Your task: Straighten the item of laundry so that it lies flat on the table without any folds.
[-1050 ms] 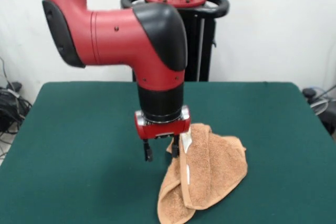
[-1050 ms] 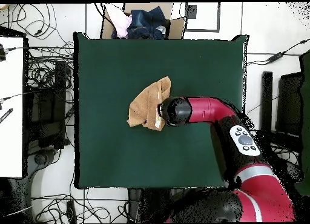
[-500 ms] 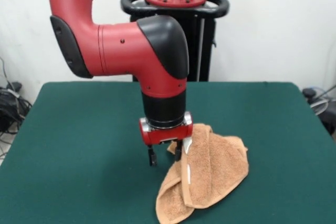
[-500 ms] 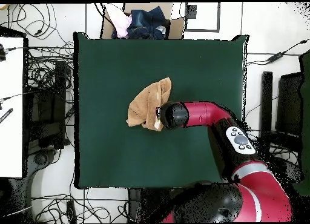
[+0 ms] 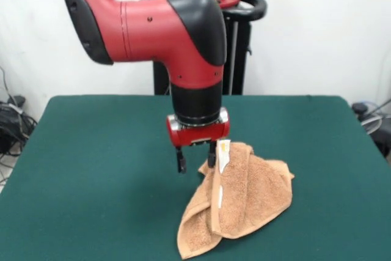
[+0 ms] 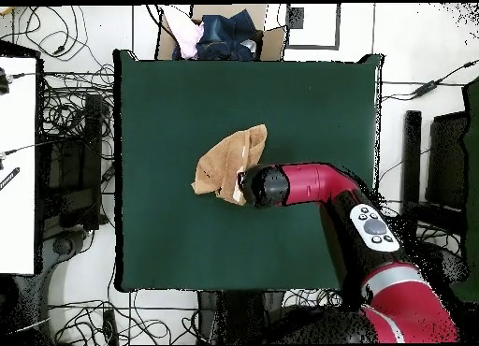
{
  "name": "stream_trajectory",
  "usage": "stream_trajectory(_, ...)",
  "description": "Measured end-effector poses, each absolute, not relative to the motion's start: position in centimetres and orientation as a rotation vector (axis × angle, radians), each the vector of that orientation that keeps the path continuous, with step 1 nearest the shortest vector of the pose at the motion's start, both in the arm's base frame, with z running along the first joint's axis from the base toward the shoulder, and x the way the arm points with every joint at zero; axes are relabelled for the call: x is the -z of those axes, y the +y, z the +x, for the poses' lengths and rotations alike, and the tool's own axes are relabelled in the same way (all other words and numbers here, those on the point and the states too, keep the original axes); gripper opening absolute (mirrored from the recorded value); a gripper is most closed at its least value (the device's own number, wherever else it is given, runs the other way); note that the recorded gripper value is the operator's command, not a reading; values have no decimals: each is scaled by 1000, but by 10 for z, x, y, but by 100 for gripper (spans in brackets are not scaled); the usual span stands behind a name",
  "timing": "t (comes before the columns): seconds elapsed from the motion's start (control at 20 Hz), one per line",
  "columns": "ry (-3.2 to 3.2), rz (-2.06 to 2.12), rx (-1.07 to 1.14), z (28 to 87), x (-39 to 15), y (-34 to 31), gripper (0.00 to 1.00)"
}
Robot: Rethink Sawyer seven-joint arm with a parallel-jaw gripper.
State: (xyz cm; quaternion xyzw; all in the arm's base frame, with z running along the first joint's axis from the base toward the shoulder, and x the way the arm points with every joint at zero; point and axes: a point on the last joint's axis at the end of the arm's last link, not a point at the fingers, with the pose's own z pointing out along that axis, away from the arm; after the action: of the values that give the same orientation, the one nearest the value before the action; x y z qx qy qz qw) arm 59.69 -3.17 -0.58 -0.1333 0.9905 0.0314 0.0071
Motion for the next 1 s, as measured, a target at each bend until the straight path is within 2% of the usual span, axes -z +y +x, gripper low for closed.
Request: stream_trajectory(1.0,3122,-416,-144,586,-5,-9,100)
